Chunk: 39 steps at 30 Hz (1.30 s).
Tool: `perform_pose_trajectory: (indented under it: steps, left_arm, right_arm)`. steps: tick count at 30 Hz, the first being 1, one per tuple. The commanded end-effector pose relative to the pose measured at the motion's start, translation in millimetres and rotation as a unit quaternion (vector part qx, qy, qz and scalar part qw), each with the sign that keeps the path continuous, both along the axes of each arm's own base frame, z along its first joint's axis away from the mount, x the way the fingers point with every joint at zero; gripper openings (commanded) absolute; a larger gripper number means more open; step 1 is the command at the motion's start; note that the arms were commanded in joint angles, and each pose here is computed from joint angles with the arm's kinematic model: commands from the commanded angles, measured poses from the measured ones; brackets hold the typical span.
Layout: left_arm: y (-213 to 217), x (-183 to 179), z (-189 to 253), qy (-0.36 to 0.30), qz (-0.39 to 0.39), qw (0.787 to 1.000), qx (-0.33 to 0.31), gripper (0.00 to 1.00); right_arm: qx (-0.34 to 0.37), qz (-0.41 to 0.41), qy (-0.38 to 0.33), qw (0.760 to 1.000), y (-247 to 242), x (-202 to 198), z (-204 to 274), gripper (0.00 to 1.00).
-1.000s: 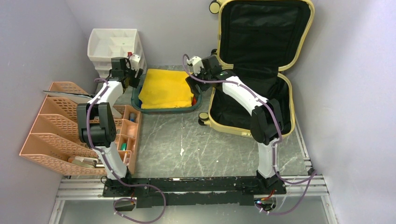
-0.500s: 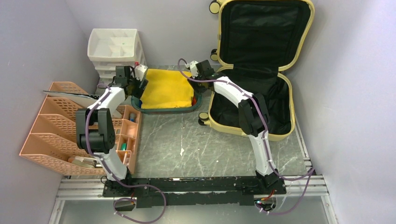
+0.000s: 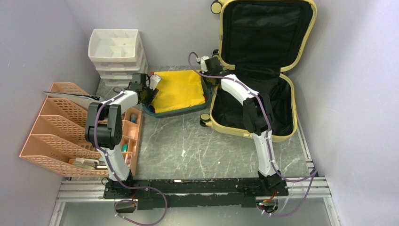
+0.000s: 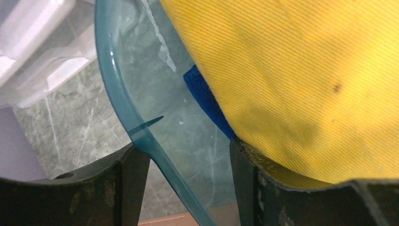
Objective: Open, take out, and arrange the luggage
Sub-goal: Move the bin to the center of the board.
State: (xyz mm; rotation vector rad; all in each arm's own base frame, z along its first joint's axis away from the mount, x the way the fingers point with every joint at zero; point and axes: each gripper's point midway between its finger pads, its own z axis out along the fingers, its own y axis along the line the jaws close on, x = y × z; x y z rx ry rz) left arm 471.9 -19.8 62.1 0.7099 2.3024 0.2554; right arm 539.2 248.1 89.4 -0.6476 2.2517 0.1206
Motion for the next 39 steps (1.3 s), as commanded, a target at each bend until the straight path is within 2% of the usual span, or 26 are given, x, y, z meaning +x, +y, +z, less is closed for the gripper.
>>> perform_pose_trajectory:
  steps: [1,7,11,13,16,19,20,24,27,30,33,36,39]
  left_arm:
    - [-15,15,3,-0.03,-0.018,0.999,0.031,0.59]
    - [-16,53,16,-0.07,0.023,0.995,0.064,0.46]
    - [-14,78,28,-0.089,0.038,0.993,0.072,0.47]
    - [-15,89,38,-0.105,0.044,0.991,0.076,0.54]
    - [-12,98,62,-0.124,0.055,0.988,0.075,0.74]
    - [-9,99,93,-0.156,0.063,0.984,0.063,0.93]
    - [-8,98,104,-0.165,0.066,0.983,0.053,0.96]
    - [-16,89,165,-0.212,0.049,0.976,-0.002,0.96]
    - [-39,68,207,-0.241,-0.018,0.969,-0.046,0.96]
    - [-86,25,233,-0.254,-0.163,0.949,-0.089,0.96]
    - [-130,-17,213,-0.21,-0.293,0.928,-0.091,0.96]
    - [-157,-41,177,-0.159,-0.359,0.916,-0.075,0.96]
    - [-174,-53,143,-0.133,-0.389,0.911,-0.042,0.96]
  right_arm:
    - [0.006,-0.043,-0.036,0.998,-26,21,27,0.15]
    - [0.024,-0.059,-0.041,0.997,-21,32,27,0.11]
    - [0.047,-0.065,-0.048,0.996,-14,39,35,0.11]
    - [0.066,-0.055,-0.053,0.995,-6,42,43,0.16]
    - [0.093,-0.02,-0.064,0.993,7,39,66,0.4]
    - [0.111,0.017,-0.091,0.989,14,31,104,0.54]
    - [0.117,0.031,-0.101,0.988,17,27,118,0.57]
    - [0.136,0.084,-0.129,0.979,23,7,172,0.67]
    - [0.142,0.123,-0.139,0.972,24,-15,203,0.69]
    - [0.14,0.17,-0.145,0.965,23,-45,223,0.74]
    - [0.13,0.211,-0.145,0.958,17,-77,228,0.79]
    - [0.122,0.253,-0.14,0.95,7,-106,233,0.8]
    - [0.123,0.278,-0.133,0.943,-6,-127,232,0.81]
